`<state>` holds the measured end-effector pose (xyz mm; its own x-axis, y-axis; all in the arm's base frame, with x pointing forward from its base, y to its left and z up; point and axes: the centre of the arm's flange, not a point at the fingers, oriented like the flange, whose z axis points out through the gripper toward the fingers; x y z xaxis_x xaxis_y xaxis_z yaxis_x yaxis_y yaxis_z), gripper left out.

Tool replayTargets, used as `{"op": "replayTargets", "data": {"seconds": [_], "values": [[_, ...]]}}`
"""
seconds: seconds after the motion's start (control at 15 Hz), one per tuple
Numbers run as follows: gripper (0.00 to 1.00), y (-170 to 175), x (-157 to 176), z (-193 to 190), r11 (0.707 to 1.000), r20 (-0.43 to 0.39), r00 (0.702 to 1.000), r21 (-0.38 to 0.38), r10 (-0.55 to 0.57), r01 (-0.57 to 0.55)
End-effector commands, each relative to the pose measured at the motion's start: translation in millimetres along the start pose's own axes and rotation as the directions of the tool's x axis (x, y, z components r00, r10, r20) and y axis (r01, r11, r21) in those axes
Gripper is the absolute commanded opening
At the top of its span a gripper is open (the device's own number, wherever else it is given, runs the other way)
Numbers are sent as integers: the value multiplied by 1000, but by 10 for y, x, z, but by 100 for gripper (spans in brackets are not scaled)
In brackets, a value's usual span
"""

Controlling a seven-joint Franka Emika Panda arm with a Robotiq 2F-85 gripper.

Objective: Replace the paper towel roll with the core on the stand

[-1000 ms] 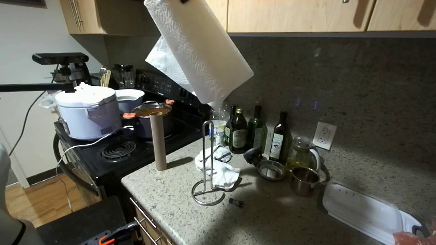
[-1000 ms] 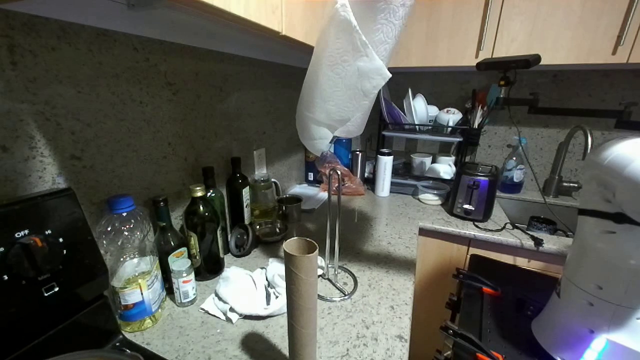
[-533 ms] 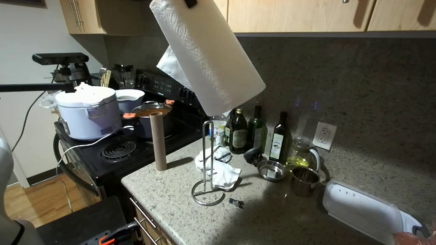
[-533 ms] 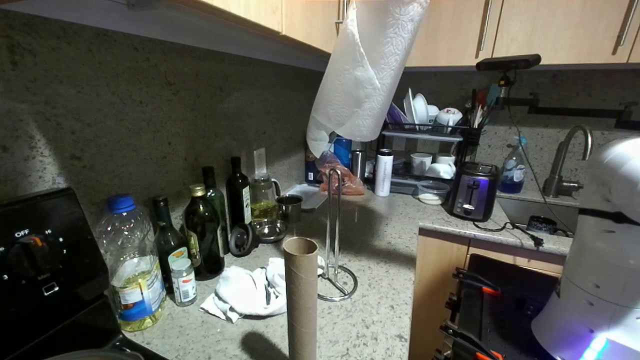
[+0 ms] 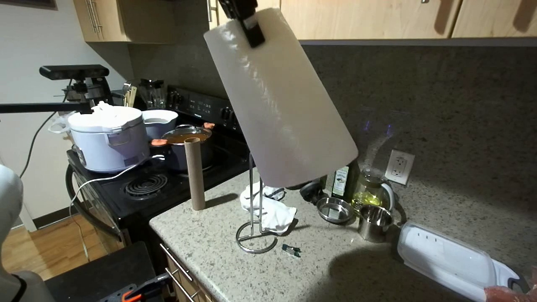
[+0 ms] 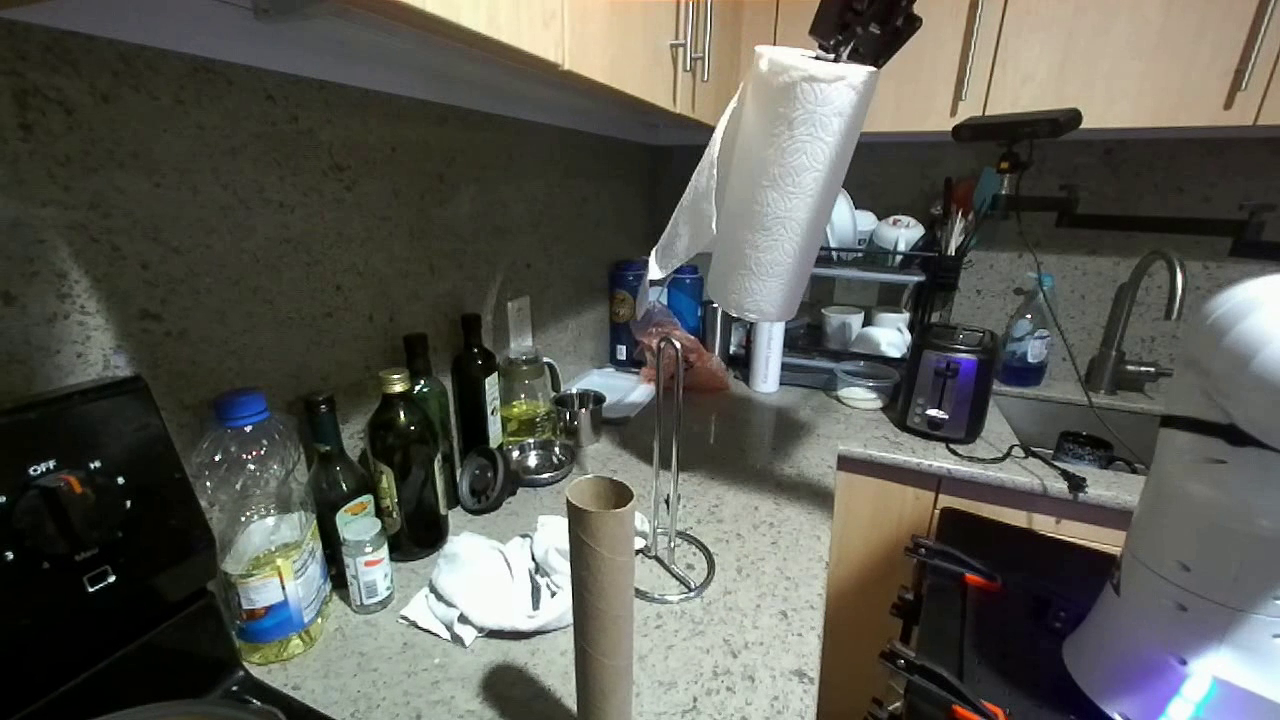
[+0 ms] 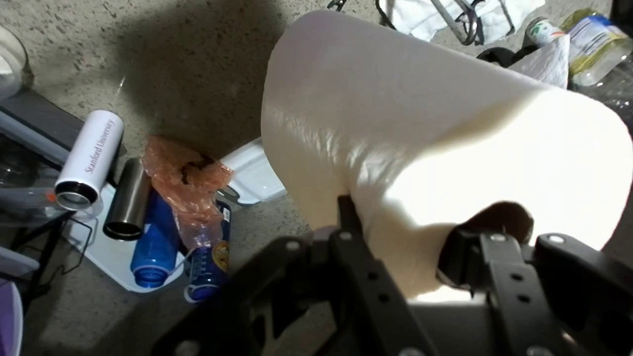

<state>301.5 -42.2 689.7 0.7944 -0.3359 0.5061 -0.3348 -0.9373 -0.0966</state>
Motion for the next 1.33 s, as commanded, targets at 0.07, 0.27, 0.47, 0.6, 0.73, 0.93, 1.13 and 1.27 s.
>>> {"op": "replayTargets", "data": {"seconds": [0.07, 0.27, 0.47, 0.6, 0.73, 0.93, 1.13, 1.27], "values": [[9, 341, -92, 328, 987, -60, 986, 17, 158, -158], [9, 488, -62, 582, 971, -57, 969, 12, 239, -239], [9, 594, -57, 874, 955, -14, 955, 10, 296, -296], [9, 651, -41, 1072, 946, 28, 946, 14, 323, -324], [9, 705, -26, 1287, 936, 65, 935, 24, 349, -352], [9, 767, -13, 1583, 919, 122, 914, 31, 387, -393], [9, 791, -27, 1837, 903, 162, 894, 29, 418, -428], [9, 788, -58, 1954, 899, 176, 887, 16, 428, -437]]}}
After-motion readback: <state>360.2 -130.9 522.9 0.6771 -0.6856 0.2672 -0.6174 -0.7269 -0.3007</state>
